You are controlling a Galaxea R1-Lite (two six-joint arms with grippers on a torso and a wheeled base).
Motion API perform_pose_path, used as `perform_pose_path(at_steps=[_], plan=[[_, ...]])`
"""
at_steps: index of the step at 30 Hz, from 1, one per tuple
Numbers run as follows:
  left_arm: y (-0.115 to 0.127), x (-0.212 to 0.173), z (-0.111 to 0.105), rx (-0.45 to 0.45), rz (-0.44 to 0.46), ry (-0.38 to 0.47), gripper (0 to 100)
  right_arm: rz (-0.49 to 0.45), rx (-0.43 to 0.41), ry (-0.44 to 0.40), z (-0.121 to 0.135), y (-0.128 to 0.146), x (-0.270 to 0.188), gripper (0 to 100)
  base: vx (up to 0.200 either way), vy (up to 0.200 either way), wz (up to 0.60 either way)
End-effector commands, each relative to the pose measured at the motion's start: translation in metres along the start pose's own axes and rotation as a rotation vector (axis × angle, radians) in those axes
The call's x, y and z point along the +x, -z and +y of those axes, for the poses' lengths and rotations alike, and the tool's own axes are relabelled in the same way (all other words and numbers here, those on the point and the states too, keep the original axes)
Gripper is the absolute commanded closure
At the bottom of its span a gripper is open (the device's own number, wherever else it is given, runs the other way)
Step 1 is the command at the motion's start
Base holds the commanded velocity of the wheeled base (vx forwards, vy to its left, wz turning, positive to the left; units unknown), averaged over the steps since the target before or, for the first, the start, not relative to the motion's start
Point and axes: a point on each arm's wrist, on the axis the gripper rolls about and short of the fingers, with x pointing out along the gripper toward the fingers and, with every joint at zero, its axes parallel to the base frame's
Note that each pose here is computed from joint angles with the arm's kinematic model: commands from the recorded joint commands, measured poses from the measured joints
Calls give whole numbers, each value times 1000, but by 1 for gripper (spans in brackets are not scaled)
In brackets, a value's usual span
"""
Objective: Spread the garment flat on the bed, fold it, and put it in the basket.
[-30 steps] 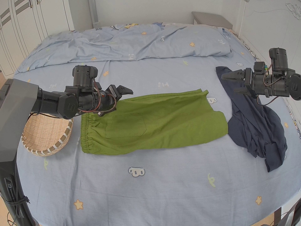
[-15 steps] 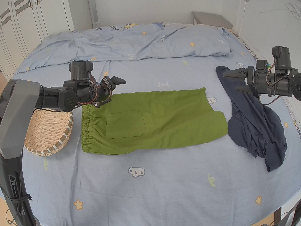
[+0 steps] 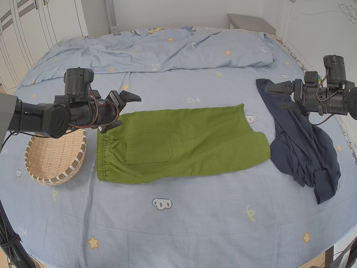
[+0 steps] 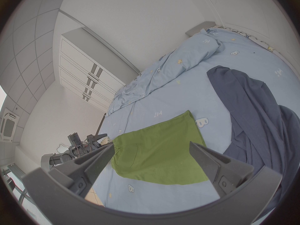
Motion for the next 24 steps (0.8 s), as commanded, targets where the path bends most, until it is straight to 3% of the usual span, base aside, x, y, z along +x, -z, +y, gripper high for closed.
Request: perform_pose_path(at_steps=[1,4,7,13,18,24], plan=[[16,-28,12,-22,39,-48,0,-2,-4,-11,3,0,-4,0,0,0,0],[26,-48,18,-36,57,-70,0,2,-3,-23,3,0,-4,0,0,0,0],[53,-72,38,-53,103,-125,0,11,-2,-36,5,2,-5,0,0,0,0],[54,-105,66,-55,-4,-102,0,19,-6,-40,8,7,-8,0,0,0,0],[61,-104,80,76,51,-69,0,37,-11,-54,13,11,-5,0,0,0,0],[62,-82,98,93,89,-109,0,50,-14,-60,15,15,-2,0,0,0,0]])
